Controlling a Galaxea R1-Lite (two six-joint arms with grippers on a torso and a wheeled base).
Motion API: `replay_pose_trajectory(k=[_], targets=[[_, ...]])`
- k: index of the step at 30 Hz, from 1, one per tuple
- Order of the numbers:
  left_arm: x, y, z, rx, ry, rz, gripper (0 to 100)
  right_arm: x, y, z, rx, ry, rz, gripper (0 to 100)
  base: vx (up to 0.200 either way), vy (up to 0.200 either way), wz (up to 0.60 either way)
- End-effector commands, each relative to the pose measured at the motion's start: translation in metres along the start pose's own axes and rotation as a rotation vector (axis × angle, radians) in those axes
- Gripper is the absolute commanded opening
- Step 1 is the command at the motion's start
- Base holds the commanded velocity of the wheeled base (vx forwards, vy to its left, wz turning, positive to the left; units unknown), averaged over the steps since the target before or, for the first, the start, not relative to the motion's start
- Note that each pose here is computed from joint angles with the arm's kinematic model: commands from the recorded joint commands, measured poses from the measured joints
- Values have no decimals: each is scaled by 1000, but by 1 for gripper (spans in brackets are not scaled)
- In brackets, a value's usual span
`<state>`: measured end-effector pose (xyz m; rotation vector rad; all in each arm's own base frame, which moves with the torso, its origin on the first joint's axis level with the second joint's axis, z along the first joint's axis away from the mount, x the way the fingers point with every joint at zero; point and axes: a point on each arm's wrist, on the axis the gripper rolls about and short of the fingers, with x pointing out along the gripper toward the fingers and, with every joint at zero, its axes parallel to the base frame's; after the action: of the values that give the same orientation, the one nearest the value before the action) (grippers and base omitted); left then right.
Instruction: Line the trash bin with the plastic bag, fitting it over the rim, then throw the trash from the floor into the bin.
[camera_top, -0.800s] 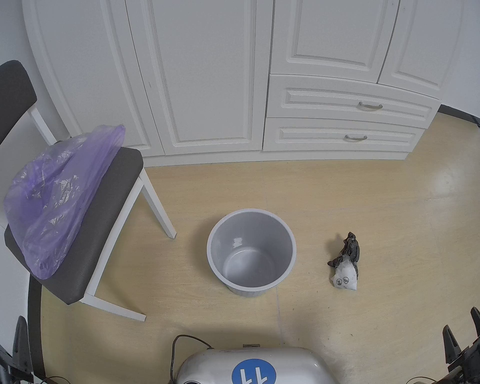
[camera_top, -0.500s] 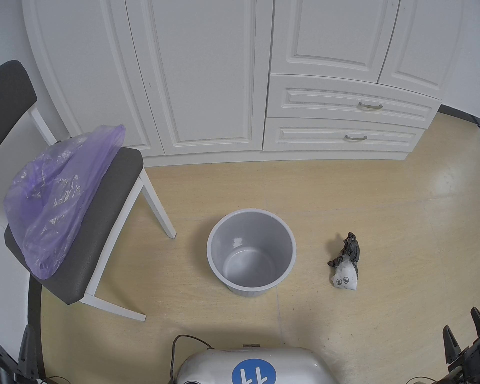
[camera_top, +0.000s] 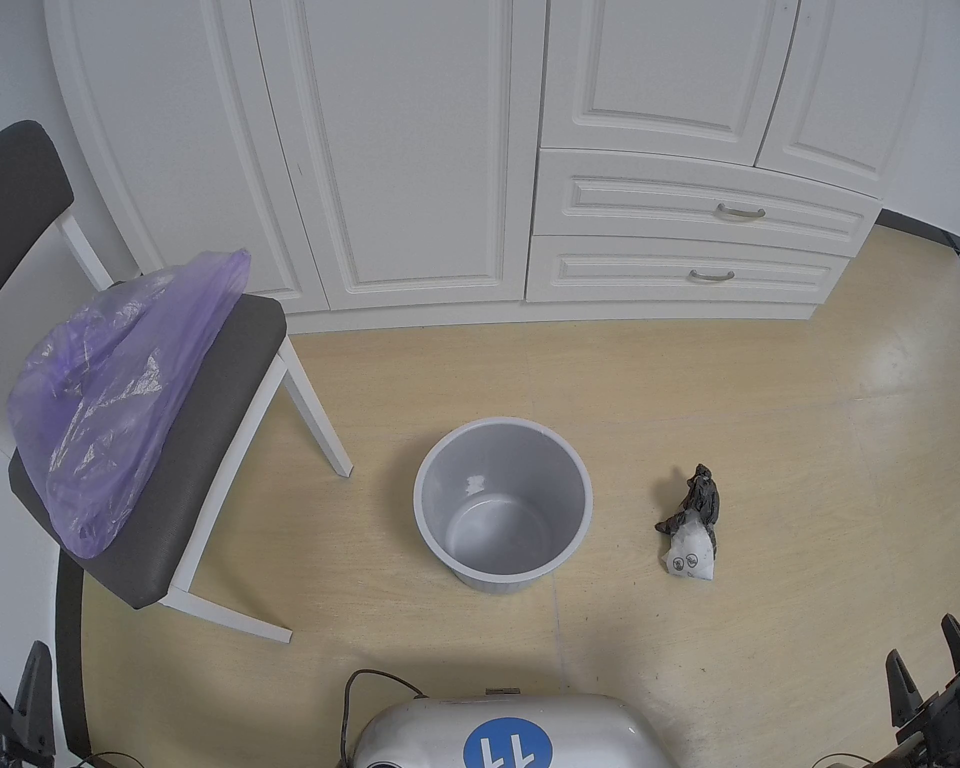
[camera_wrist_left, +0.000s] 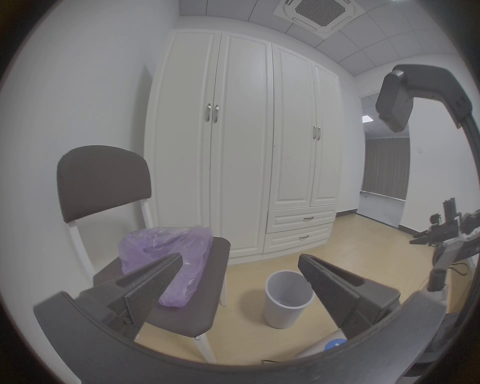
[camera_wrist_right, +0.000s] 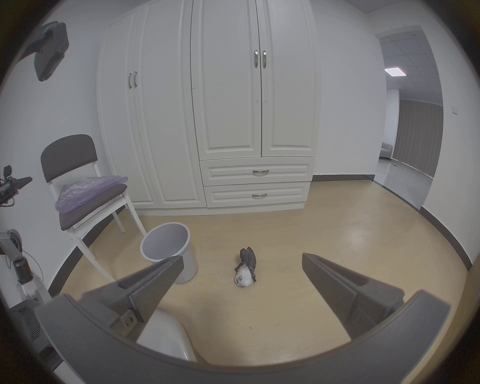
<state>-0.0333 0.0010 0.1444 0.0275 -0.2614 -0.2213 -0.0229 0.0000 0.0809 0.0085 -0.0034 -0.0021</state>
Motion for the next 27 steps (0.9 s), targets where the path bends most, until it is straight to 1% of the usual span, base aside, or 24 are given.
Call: replay_pose_trajectory(k=[1,2,3,5,6,8,9,12,14,16,21,22,24,25,26,27], targets=[[1,3,5,-25,0,-77,100,0,0,-5,2,2,-2,100,0,0,0],[1,3,5,-25,0,-77,100,0,0,-5,2,2,-2,100,0,0,0],[1,4,6,-29,24,-91,100,0,0,-5,2,0,-1,100,0,0,0],[0,4,7,-32,64,-80,100,0,0,-5,1,0,-1,100,0,0,0],[-1,4,8,-31,86,-67,100,0,0,-5,-13,0,-1,100,0,0,0],[-1,5,9,-31,91,-63,100,0,0,-5,-24,0,2,100,0,0,0],[-1,5,14,-30,94,-55,100,0,0,-5,-53,0,7,100,0,0,0],[0,4,20,-25,82,-32,100,0,0,-5,-44,-1,8,100,0,0,0],[1,3,23,-15,85,11,100,0,0,-5,-7,0,2,100,0,0,0],[1,1,22,-8,85,36,100,0,0,-5,18,0,2,100,0,0,0],[2,-1,22,10,99,93,100,0,0,-4,-2,-12,1,100,0,0,0],[2,-1,22,17,104,106,100,-1,0,2,2,-53,9,100,0,0,0],[2,-2,25,23,115,127,100,-8,1,31,53,-233,35,100,0,0,0],[2,-2,25,23,115,127,100,-8,1,31,53,-233,35,100,0,0,0],[1,-2,26,22,132,132,100,-11,2,42,85,-268,92,100,0,0,0],[2,-2,26,21,135,131,100,-11,2,42,85,-265,95,100,0,0,0]])
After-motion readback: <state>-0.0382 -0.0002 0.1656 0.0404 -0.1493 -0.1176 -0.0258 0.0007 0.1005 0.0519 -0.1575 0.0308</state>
